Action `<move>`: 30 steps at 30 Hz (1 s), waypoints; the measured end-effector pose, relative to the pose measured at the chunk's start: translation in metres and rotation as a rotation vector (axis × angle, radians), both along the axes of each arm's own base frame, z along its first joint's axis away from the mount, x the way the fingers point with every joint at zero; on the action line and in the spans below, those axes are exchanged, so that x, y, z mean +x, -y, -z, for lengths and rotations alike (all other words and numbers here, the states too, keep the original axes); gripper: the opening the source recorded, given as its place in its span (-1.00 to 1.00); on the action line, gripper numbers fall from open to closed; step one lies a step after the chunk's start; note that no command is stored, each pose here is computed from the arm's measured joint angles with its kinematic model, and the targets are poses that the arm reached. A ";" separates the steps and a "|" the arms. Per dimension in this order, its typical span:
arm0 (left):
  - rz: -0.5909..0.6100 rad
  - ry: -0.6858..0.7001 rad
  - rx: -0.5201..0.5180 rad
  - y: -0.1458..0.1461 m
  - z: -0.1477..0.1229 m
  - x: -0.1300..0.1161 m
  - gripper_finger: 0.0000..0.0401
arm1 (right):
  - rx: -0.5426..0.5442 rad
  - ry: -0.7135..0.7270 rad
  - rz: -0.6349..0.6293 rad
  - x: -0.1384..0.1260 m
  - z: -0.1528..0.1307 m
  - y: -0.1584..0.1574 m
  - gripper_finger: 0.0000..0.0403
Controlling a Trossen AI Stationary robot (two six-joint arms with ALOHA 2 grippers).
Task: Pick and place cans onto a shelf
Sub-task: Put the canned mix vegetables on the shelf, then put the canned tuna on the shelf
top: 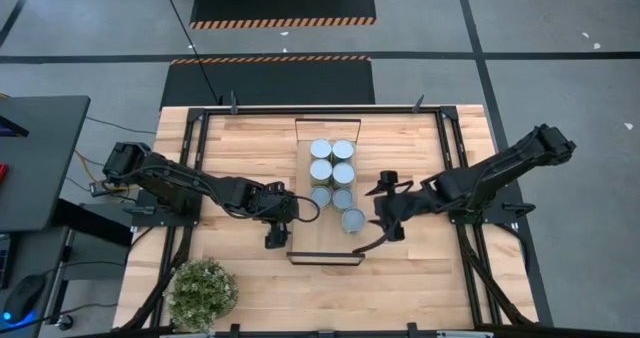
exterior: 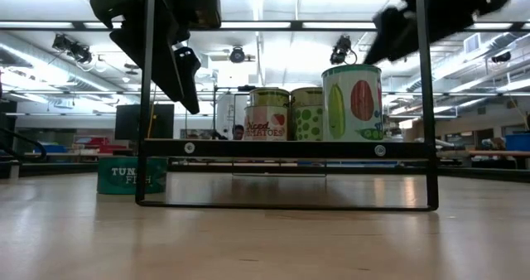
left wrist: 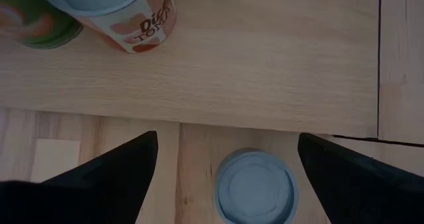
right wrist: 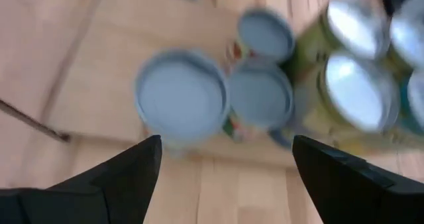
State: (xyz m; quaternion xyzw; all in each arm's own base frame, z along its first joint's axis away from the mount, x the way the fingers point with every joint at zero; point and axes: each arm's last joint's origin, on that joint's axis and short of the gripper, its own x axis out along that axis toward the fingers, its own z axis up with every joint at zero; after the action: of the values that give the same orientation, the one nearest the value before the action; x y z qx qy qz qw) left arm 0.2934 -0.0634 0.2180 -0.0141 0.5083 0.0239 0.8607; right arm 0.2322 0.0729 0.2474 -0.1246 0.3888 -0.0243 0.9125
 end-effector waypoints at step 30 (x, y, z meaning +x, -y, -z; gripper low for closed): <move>0.024 -0.143 -0.088 0.003 0.005 -0.012 0.85 | 0.029 0.081 0.074 0.017 0.031 0.004 0.73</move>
State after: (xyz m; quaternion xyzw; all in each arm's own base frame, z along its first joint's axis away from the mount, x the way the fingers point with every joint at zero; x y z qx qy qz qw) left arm 0.2819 -0.0663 0.2130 -0.0440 0.5690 -0.0077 0.8211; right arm 0.2493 0.0690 0.2164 -0.0960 0.3562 -0.0574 0.9277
